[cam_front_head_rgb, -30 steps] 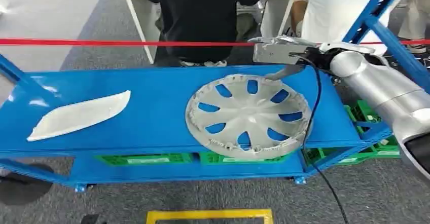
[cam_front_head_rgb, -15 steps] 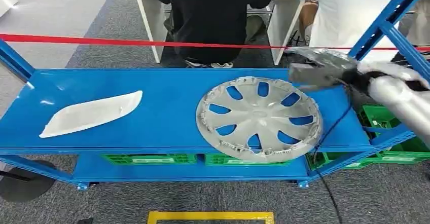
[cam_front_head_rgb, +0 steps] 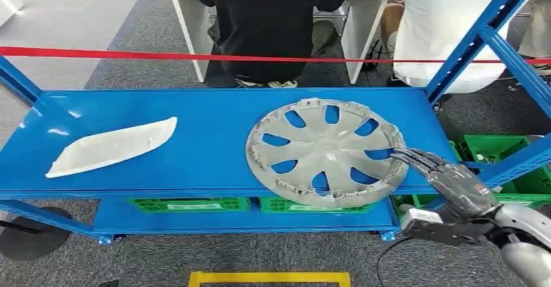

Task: Take the parts from the cabinet and place them on the table.

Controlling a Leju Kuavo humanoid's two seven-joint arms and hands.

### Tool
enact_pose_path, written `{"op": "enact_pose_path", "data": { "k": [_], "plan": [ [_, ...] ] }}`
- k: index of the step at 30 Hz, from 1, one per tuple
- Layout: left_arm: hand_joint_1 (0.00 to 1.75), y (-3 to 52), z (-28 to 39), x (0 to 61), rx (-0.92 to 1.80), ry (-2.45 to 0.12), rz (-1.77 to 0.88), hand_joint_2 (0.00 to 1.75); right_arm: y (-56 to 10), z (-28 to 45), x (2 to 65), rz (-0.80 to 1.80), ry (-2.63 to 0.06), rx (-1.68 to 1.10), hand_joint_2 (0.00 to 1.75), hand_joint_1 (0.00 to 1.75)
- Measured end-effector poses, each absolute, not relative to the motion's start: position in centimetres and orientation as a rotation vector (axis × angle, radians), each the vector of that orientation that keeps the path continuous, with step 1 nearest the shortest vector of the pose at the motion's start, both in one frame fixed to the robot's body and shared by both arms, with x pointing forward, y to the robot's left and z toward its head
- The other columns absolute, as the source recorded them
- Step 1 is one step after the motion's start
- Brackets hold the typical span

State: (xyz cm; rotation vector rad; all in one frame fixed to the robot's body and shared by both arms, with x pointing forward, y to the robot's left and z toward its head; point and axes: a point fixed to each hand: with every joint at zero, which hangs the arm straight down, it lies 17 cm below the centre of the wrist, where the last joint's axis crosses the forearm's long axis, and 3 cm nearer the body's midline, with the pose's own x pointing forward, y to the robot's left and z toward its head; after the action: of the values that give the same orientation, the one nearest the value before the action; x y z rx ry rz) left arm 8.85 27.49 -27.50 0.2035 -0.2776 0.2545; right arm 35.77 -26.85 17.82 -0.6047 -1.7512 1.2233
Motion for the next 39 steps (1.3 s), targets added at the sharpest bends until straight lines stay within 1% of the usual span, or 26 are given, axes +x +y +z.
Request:
{"op": "enact_pose_path", "data": {
  "k": [5,9,12,22,29,39],
  "plan": [
    [0.00,27.2,-27.5,8.7,0.202,-0.268,0.253,0.00,-24.7,17.4,33.3,1.197,-1.790,-0.608,1.75,0.00],
    [0.00,27.2,-27.5,8.7,0.201,-0.268,0.253,0.00,-24.6,17.3,33.2,1.195,-1.791,-0.607,1.75,0.00],
    [0.00,27.1,-27.4,9.2,0.198,-0.277,0.252,0.00,-22.8,16.9,32.4,1.157,-1.807,-0.577,1.75,0.00],
    [0.00,27.0,-27.4,9.3,0.194,-0.280,0.246,0.00,-21.4,16.8,31.9,1.111,-1.822,-0.522,1.75,0.00],
    [0.00,26.8,-27.4,9.4,0.188,-0.280,0.228,0.00,-17.3,15.6,31.6,1.118,-1.820,-0.498,1.75,0.00],
    [0.00,26.3,-27.4,9.5,0.180,-0.280,0.208,0.00,-11.9,12.0,31.6,1.138,-1.766,-0.443,1.75,0.00]
  ]
}}
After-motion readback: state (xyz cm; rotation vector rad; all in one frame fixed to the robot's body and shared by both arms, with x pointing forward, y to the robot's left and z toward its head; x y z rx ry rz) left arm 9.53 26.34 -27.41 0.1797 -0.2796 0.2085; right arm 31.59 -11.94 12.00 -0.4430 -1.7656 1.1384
